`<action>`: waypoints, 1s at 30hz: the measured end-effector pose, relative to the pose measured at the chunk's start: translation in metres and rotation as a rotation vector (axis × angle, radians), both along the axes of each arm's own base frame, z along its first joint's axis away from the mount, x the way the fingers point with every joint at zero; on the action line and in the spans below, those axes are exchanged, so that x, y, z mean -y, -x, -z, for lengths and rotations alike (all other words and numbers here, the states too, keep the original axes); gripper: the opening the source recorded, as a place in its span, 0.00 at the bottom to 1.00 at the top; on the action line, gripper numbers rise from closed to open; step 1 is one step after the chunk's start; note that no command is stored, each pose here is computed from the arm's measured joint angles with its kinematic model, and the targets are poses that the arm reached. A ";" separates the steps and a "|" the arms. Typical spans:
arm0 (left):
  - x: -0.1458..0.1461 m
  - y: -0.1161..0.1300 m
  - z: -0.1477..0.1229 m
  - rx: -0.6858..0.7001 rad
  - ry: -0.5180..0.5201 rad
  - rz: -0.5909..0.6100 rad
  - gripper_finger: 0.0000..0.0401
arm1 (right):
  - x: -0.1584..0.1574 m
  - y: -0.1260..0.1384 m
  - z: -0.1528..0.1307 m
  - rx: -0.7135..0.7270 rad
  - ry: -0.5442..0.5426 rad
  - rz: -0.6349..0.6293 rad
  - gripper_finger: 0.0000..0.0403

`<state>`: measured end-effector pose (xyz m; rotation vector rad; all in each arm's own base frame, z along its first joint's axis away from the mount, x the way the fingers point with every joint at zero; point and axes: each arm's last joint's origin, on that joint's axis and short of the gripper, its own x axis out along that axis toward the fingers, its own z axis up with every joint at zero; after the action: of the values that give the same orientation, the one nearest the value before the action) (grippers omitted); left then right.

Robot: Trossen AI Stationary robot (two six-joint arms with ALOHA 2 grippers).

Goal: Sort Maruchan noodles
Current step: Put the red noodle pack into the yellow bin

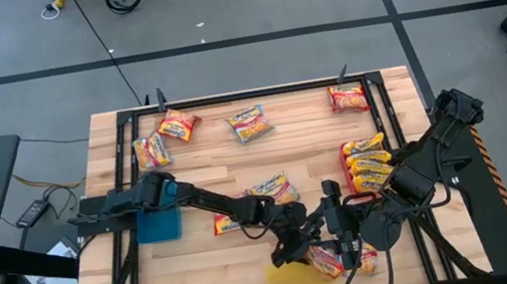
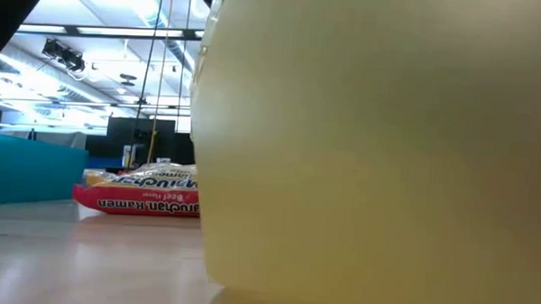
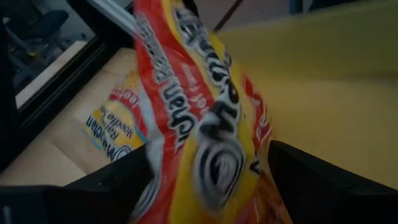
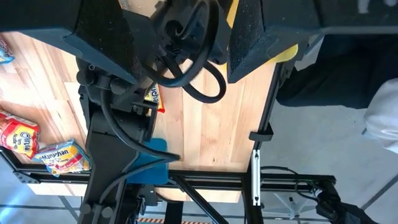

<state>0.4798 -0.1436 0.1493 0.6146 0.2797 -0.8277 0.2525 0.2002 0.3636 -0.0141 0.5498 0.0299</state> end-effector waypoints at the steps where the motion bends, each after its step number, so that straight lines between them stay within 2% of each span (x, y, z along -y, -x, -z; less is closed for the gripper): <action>1: 0.000 0.002 -0.003 -0.010 -0.007 0.003 0.75 | 0.000 0.000 0.000 -0.001 0.000 0.000 0.60; 12: 0.004 0.009 -0.019 -0.038 -0.007 -0.002 0.75 | 0.000 0.000 0.000 0.000 -0.001 -0.001 0.60; 16: 0.007 0.011 -0.027 -0.007 -0.057 -0.062 0.75 | 0.000 0.000 0.000 0.001 -0.001 -0.003 0.60; 20: 0.009 0.019 -0.049 0.006 -0.097 -0.090 0.75 | 0.000 0.000 0.000 0.001 -0.002 -0.004 0.60; 25: 0.009 0.036 -0.068 -0.113 -0.100 -0.161 0.75 | -0.002 0.002 -0.002 0.007 -0.007 -0.012 0.60; 30: 0.023 0.051 -0.065 -0.256 -0.125 -0.280 0.74 | -0.002 0.015 -0.007 -0.003 -0.015 -0.015 0.59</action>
<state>0.4286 -0.1668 0.2141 0.5699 0.6401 -0.6205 0.2378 0.2019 0.3708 -0.0031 0.5529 0.0484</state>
